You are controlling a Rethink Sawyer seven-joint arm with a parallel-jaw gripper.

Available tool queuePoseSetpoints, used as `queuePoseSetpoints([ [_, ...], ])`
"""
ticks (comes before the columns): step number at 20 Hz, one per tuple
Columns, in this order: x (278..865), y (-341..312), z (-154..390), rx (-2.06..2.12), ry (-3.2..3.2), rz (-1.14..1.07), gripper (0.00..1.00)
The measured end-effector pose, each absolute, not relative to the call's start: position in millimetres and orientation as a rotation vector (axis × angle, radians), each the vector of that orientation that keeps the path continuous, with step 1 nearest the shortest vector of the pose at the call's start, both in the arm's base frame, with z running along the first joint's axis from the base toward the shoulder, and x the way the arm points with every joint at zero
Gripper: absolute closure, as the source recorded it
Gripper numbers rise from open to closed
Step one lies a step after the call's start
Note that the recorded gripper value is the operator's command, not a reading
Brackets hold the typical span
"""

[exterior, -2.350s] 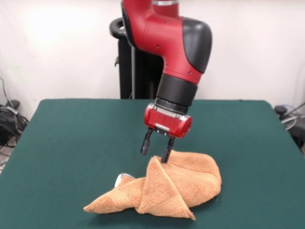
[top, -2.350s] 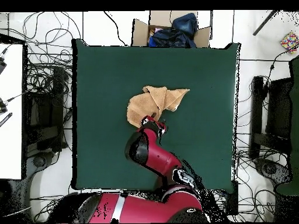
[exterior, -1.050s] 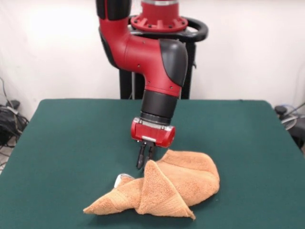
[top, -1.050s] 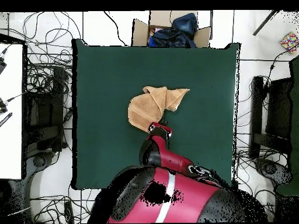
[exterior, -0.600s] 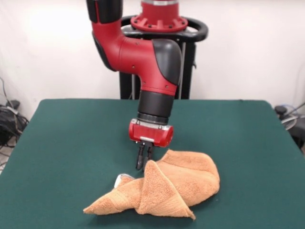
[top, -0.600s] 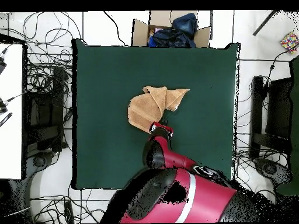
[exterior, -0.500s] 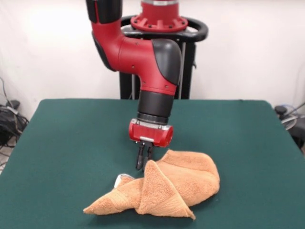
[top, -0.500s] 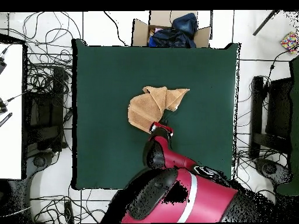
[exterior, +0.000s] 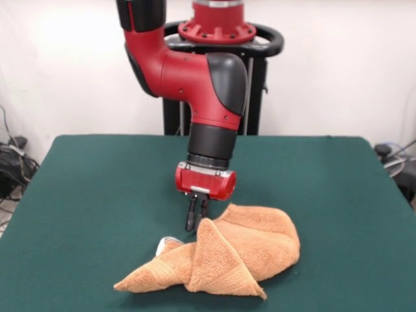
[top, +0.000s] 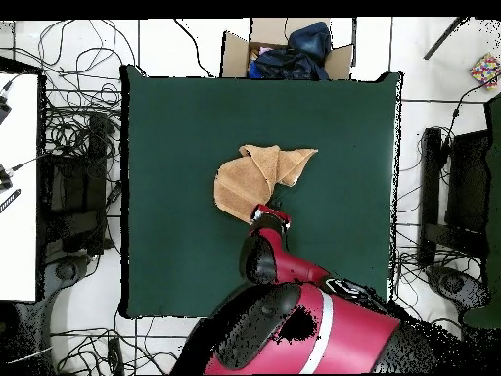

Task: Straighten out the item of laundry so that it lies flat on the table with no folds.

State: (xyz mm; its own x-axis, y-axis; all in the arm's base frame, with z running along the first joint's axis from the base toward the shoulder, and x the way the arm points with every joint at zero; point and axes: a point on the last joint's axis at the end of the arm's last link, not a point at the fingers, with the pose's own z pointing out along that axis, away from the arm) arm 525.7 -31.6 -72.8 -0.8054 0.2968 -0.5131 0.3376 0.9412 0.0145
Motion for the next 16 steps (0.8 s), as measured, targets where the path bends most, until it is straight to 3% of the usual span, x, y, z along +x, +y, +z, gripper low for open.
queuePoseSetpoints([
  [16, 551.7, -29.7, -45.5, 0.462, 2.559, -0.06, 1.0],
])
